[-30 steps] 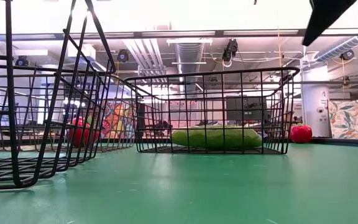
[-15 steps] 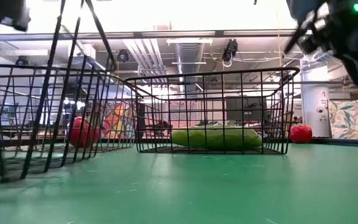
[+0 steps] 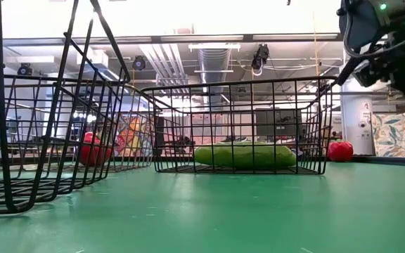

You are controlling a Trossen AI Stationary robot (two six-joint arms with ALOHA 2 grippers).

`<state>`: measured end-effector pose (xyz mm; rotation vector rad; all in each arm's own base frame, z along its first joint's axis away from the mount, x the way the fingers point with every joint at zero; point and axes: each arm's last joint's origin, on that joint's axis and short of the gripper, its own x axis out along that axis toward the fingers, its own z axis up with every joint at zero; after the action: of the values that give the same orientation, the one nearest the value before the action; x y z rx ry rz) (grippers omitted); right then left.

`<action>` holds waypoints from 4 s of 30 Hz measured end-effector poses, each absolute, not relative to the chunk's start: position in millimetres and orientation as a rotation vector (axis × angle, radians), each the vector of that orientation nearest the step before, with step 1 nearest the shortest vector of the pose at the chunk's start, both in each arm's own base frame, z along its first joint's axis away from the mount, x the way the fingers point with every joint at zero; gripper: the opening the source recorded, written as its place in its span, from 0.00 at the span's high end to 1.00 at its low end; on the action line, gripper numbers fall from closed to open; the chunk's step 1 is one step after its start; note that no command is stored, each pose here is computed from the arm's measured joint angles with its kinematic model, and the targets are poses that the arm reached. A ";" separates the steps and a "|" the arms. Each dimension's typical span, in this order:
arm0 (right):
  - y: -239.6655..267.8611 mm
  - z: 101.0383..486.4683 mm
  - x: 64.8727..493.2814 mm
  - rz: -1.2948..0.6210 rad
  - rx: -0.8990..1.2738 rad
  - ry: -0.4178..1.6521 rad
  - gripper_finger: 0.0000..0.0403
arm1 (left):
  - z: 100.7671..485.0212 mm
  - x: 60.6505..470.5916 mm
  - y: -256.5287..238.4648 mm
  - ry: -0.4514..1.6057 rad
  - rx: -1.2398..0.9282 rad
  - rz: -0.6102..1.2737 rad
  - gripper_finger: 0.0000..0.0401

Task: Sort produce into baskets
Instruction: Put the bottom tomato into the gold wire basket

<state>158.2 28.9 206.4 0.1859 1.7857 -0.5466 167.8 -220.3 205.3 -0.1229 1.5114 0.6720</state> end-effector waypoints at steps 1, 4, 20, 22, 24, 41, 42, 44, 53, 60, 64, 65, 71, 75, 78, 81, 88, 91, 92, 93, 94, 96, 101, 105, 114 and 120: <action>28.8 205.7 158.7 -0.529 0.189 1.788 0.18 | 207.7 164.1 -220.8 1.511 -0.132 0.682 0.33; 25.7 204.9 159.7 -0.506 0.205 1.807 0.15 | 214.4 151.6 -221.1 1.510 -0.119 0.717 0.33; -3.6 190.6 168.9 -0.329 0.313 1.988 0.09 | 267.4 137.3 -228.9 1.372 -0.270 0.654 0.33; -5.0 187.6 169.5 -0.304 0.303 2.021 0.09 | 281.8 141.2 -232.1 1.298 -0.286 0.621 0.33; -5.8 184.3 171.3 -0.284 0.307 2.046 0.09 | 296.5 146.9 -235.1 1.169 -0.304 0.576 0.32; -0.1 179.0 172.8 -0.264 0.281 1.990 0.09 | 334.9 164.1 -245.6 0.776 -0.183 0.372 0.32; -0.2 178.7 172.5 -0.266 0.279 1.982 0.09 | 333.7 164.0 -245.5 0.778 -0.179 0.373 0.32; -0.7 175.1 172.6 -0.272 0.268 1.974 0.09 | 332.1 164.0 -245.4 0.780 -0.163 0.372 0.32; -1.1 159.6 176.3 -0.247 0.235 2.063 0.09 | 331.9 166.6 -244.3 0.750 -0.144 0.378 0.33; 0.4 146.2 175.8 -0.198 0.278 2.080 0.09 | 332.1 167.0 -245.4 0.746 -0.157 0.373 0.33; 0.3 142.8 176.5 -0.206 0.276 2.101 0.09 | 332.1 167.1 -245.6 0.745 -0.160 0.372 0.33; 0.3 141.6 177.0 -0.207 0.276 2.107 0.09 | 332.1 167.1 -245.6 0.745 -0.160 0.372 0.33; 0.2 133.4 179.3 -0.215 0.273 2.154 0.11 | 332.2 167.3 -245.9 0.744 -0.164 0.371 0.33; 0.2 129.3 180.0 -0.230 0.275 2.178 0.18 | 332.4 167.4 -246.2 0.743 -0.167 0.369 0.33; 0.2 130.9 179.7 -0.253 0.288 2.167 0.24 | 332.5 167.5 -246.2 0.743 -0.167 0.368 0.33; 0.2 135.4 177.7 -0.268 0.300 2.140 0.26 | 332.5 167.5 -246.1 0.743 -0.166 0.369 0.33; -0.1 155.3 177.9 -0.310 0.331 2.020 0.26 | 332.6 168.1 -245.6 0.746 -0.147 0.363 0.33; -1.0 167.4 177.4 -0.340 0.316 1.955 0.26 | 332.8 169.7 -244.6 0.745 -0.137 0.365 0.33; -1.7 171.1 177.6 -0.358 0.302 1.931 0.26 | 332.9 170.2 -244.2 0.741 -0.135 0.368 0.33; -2.3 175.4 177.7 -0.377 0.289 1.900 0.26 | 333.0 170.6 -243.9 0.736 -0.134 0.370 0.33; -2.8 180.0 178.0 -0.387 0.281 1.870 0.26 | 333.1 171.1 -243.6 0.730 -0.133 0.373 0.33; -3.3 189.2 177.7 -0.395 0.276 1.816 0.26 | 333.2 171.8 -243.1 0.724 -0.132 0.377 0.33; -3.6 211.9 177.2 -0.408 0.310 1.685 0.27 | 333.3 172.3 -242.7 0.723 -0.132 0.379 0.33; -1.4 226.2 174.7 -0.417 0.346 1.596 0.26 | 333.4 172.5 -243.0 0.720 -0.139 0.378 0.33; 43.1 245.2 175.6 -0.286 0.490 1.459 0.27 | 335.9 176.2 -243.8 0.608 -0.140 0.398 0.33; 114.1 233.6 186.4 -0.124 0.515 1.319 0.27 | 339.0 181.7 -242.4 0.497 -0.104 0.422 0.33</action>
<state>186.4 114.1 233.6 0.5149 1.3190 -0.1244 181.7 -242.4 339.0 -0.1041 0.4967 0.4224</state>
